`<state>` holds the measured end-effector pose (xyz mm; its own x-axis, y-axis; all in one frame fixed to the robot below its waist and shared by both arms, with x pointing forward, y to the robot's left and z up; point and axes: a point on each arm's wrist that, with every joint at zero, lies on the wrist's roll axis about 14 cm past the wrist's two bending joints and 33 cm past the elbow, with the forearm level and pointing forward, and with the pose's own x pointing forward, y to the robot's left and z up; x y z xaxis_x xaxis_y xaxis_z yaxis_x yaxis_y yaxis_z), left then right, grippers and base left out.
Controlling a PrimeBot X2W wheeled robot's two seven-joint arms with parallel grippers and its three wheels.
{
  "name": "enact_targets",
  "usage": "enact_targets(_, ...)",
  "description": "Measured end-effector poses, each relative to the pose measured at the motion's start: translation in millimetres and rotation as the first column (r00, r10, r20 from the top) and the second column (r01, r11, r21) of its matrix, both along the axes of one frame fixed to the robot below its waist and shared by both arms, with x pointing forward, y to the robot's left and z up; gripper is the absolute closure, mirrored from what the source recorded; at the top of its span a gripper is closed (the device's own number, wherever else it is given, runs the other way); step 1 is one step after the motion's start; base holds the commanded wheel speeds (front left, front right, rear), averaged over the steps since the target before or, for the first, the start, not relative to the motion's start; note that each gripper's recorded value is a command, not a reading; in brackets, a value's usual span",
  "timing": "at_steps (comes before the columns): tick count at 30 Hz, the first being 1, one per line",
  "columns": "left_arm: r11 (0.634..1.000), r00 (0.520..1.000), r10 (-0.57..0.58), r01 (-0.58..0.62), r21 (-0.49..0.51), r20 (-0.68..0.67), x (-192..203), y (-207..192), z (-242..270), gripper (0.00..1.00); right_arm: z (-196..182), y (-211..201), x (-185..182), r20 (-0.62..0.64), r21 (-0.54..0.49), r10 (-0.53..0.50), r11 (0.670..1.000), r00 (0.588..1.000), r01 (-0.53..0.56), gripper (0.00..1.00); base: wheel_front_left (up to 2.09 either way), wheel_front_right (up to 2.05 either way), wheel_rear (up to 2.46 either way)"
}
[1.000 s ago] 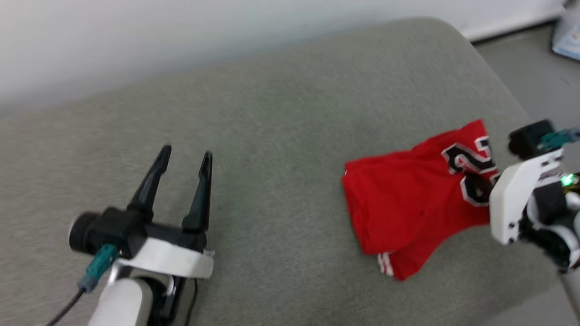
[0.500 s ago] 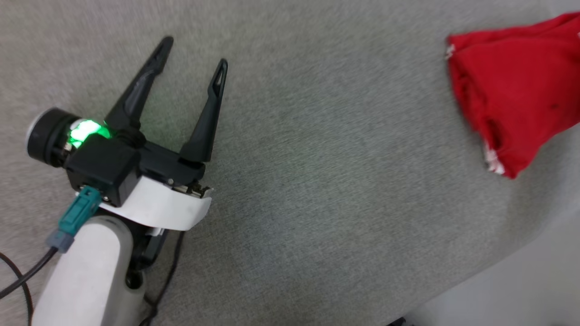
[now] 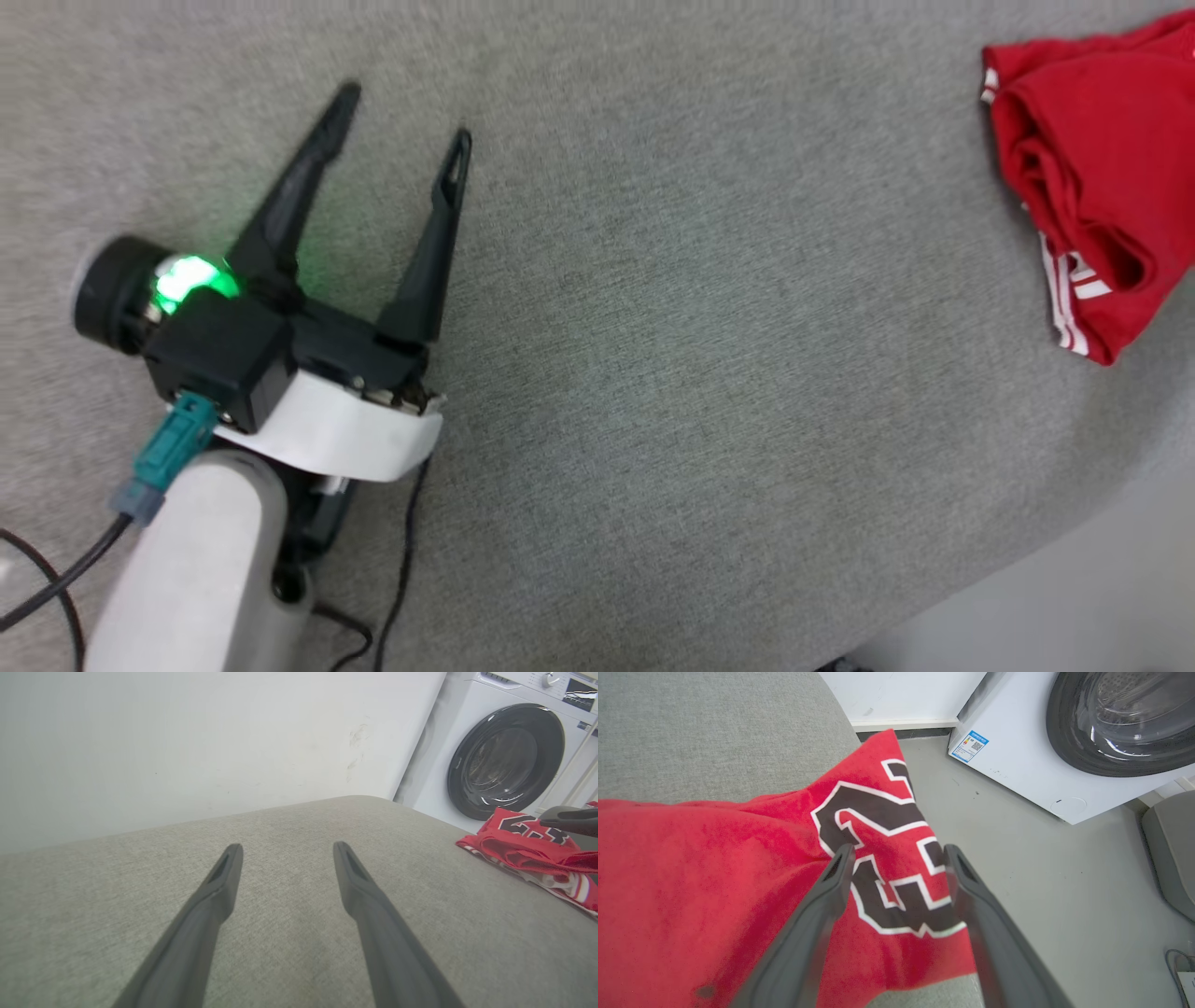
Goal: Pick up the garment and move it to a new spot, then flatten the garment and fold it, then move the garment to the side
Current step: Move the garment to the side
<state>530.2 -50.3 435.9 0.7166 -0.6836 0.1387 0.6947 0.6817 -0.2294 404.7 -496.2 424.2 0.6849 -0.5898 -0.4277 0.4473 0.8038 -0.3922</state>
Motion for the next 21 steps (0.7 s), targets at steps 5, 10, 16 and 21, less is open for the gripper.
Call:
enact_targets(5,0.999,0.999,0.042,-0.042,-0.001,-0.019,-18.5,9.7,13.6,0.0,21.3,1.9,-22.3,0.065,-0.041,0.021,0.999,0.998,-0.018,0.0,0.0,0.0,0.0)
enact_targets(10,0.992,0.992,0.124,-0.123,0.014,-0.025,-37.8,33.3,31.4,0.0,37.2,15.0,-43.9,0.134,-0.044,0.063,0.997,0.989,-0.058,0.0,0.0,0.0,0.0)
enact_targets(16,0.97,0.969,0.243,-0.242,0.022,-0.039,-66.6,66.7,51.0,0.0,32.6,69.2,-54.0,0.231,0.034,0.146,0.987,0.962,-0.158,0.0,0.0,0.0,0.0)
enact_targets(21,0.934,0.934,0.356,-0.354,0.039,-0.043,-88.8,103.9,59.8,0.0,25.0,140.8,-42.7,0.309,0.122,0.249,0.947,0.918,-0.297,0.0,0.0,0.0,0.0)
